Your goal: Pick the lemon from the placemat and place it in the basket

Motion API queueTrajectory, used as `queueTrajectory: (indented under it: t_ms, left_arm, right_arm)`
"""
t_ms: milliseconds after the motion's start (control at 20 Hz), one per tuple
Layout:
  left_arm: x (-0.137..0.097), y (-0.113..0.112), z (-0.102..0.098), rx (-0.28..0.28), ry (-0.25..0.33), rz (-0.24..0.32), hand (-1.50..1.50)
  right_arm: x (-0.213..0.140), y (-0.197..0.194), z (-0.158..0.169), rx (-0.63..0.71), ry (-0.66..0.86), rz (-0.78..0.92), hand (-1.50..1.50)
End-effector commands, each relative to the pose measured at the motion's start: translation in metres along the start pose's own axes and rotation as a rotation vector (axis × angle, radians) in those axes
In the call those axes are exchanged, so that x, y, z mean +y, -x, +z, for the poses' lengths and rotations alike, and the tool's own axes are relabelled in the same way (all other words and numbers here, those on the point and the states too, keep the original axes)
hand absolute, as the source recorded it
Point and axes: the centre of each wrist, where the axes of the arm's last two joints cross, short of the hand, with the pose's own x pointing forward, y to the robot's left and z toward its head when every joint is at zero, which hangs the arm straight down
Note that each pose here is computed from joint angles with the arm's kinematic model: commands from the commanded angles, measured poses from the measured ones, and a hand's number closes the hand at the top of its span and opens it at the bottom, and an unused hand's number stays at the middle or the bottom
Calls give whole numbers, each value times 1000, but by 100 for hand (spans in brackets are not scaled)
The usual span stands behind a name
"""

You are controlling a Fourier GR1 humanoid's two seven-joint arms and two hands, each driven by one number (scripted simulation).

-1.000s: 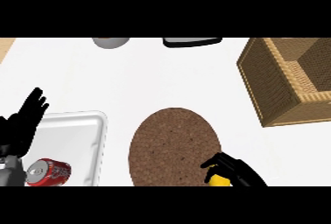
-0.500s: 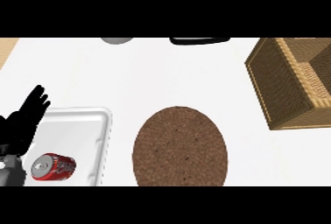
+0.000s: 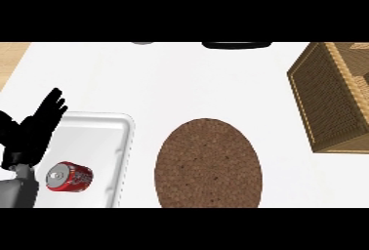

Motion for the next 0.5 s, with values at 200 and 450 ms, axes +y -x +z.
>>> queueTrajectory:
  t_ms: [200, 450]
  left_arm:
    - [9, -7, -5, -6, 5, -8, 0]
    - [-24, 0, -11, 1, 41, -6, 0]
  right_arm:
    - [-48, -65, -9, -22, 208, 67, 150]
    - [-82, -56, -40, 47, 300, 197, 150]
